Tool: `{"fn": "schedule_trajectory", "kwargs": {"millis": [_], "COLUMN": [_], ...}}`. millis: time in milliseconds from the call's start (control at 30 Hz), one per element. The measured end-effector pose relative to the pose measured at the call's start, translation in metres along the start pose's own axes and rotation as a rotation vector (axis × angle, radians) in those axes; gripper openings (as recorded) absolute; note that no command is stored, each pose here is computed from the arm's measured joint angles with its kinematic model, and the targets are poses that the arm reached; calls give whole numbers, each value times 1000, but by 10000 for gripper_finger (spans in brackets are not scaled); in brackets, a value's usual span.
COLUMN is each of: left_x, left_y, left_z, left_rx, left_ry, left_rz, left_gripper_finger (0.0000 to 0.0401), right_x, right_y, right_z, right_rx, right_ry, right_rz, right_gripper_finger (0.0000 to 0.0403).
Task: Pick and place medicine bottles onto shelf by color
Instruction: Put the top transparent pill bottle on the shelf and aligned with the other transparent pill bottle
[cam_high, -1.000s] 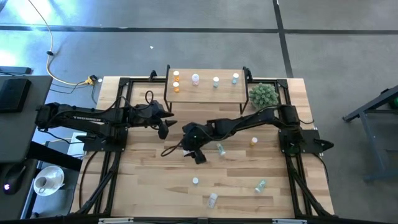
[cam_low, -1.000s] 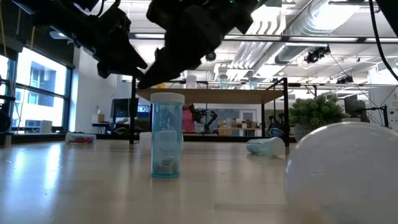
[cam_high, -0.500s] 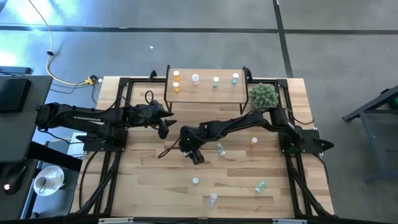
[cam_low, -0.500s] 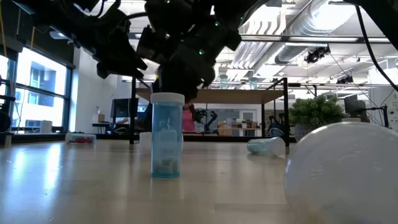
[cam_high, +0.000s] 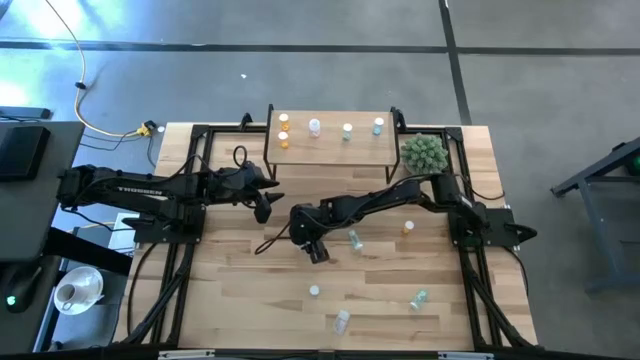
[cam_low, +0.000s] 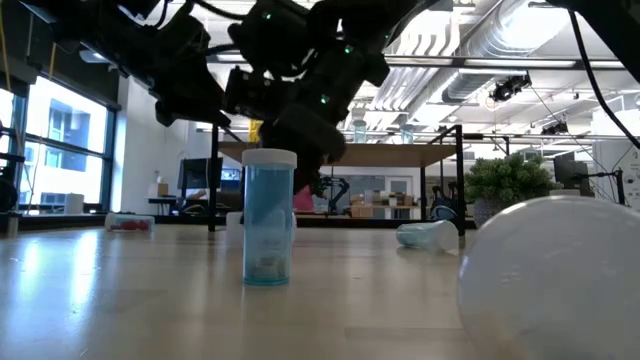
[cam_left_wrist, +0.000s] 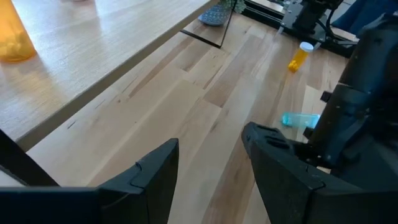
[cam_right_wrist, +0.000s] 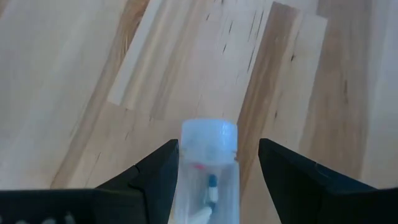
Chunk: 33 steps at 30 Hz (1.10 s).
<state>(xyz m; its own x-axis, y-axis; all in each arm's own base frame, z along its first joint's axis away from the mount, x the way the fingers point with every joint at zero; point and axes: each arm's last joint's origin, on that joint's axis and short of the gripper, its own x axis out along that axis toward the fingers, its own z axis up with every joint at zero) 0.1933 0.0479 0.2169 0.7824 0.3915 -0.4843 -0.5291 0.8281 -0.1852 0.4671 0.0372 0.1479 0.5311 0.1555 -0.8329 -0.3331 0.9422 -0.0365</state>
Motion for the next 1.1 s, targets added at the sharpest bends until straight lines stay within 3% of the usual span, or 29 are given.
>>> {"fn": "schedule_trajectory", "kwargs": {"millis": [333, 700, 867, 1100], "left_x": [0, 0, 0, 0], "left_y": [0, 0, 0, 0], "left_z": [0, 0, 0, 0], "left_rx": [0, 0, 0, 0], "left_ry": [0, 1, 1, 1], "left_rz": [0, 0, 0, 0], "left_gripper_finger": [191, 191, 191, 191], "right_x": [7, 6, 6, -20], "right_y": [0, 1, 1, 2], "right_z": [-4, -5, -5, 5], "right_rx": [21, 23, 23, 11], "right_ry": [19, 33, 34, 0], "right_rz": [4, 7, 11, 30], "right_gripper_finger": [209, 149, 142, 140]}}
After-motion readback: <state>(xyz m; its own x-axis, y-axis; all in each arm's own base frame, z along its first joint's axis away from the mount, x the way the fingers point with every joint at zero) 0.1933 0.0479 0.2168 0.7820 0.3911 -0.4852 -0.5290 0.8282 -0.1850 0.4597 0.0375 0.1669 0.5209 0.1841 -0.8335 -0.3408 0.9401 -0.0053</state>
